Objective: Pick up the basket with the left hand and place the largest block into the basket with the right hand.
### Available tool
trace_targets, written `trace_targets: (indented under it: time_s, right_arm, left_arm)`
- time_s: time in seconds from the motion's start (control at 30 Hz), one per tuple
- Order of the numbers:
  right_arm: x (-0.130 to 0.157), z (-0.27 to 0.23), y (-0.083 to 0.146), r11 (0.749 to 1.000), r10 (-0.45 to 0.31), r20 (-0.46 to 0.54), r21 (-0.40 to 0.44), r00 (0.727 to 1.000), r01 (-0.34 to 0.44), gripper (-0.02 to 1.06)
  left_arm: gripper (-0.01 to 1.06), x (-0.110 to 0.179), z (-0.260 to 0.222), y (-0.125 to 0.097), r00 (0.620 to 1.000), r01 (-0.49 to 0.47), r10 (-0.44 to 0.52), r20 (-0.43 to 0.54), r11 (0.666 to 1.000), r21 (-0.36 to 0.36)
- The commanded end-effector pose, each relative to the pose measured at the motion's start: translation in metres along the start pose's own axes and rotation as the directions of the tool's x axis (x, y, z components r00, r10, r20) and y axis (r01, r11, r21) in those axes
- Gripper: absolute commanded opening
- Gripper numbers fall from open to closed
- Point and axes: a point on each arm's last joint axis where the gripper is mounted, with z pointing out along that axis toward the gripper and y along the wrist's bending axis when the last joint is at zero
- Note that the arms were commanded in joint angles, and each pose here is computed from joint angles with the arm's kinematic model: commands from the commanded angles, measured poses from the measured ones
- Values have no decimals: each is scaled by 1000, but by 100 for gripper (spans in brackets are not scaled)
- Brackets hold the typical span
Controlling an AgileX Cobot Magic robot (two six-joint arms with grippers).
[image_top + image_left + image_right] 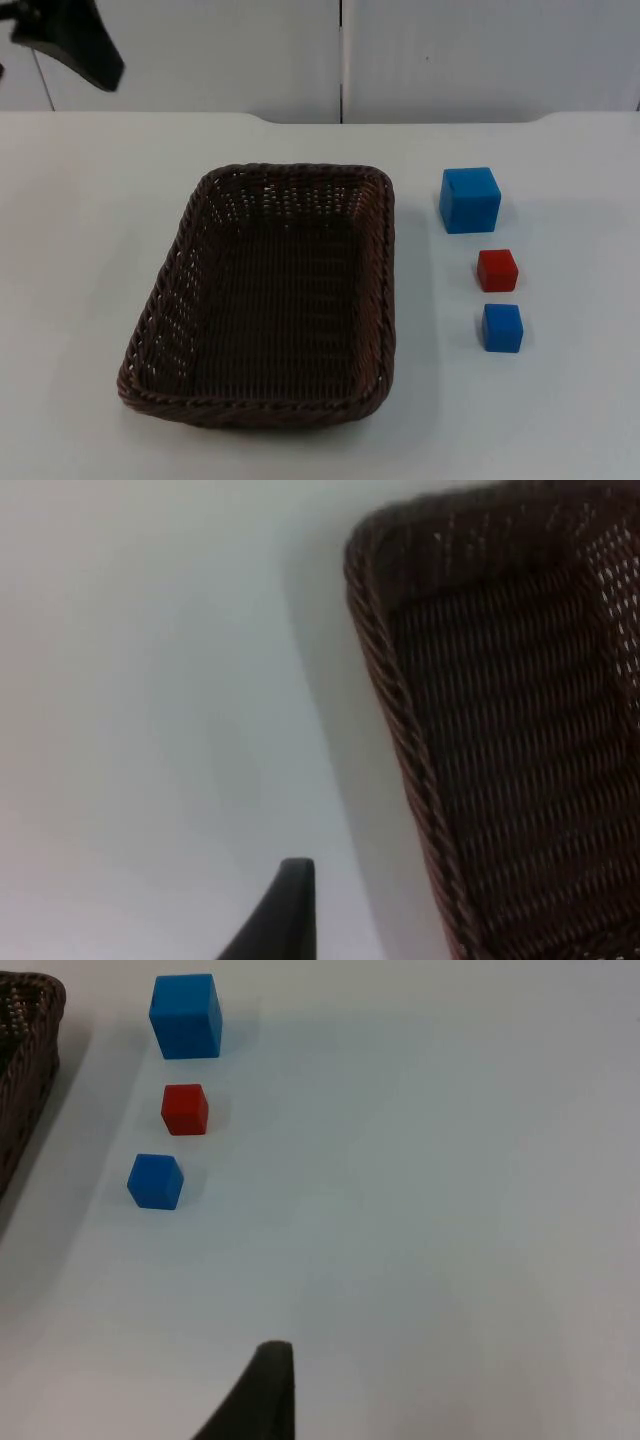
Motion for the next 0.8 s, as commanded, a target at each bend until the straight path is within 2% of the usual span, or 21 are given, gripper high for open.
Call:
trace_targets:
  time_s: [0.0, 0.5, 0.77]
  right_arm:
    - [0, 0, 0, 1000, -1, -1, -6, 1000, 1, 105]
    - [0, 0, 0, 1000, -1, -1, -6, 1000, 1, 105]
    - [0, 0, 0, 1000, -1, -1, -6, 1000, 1, 105]
  left_arm:
    - [95, -5, 13, -1, 999, -18, 18, -28, 1000, 6]
    - [95, -12, 88, 18, 982, 24, -16, -190, 999, 37]
    - [95, -14, 134, 28, 957, 52, -27, -290, 995, 81]
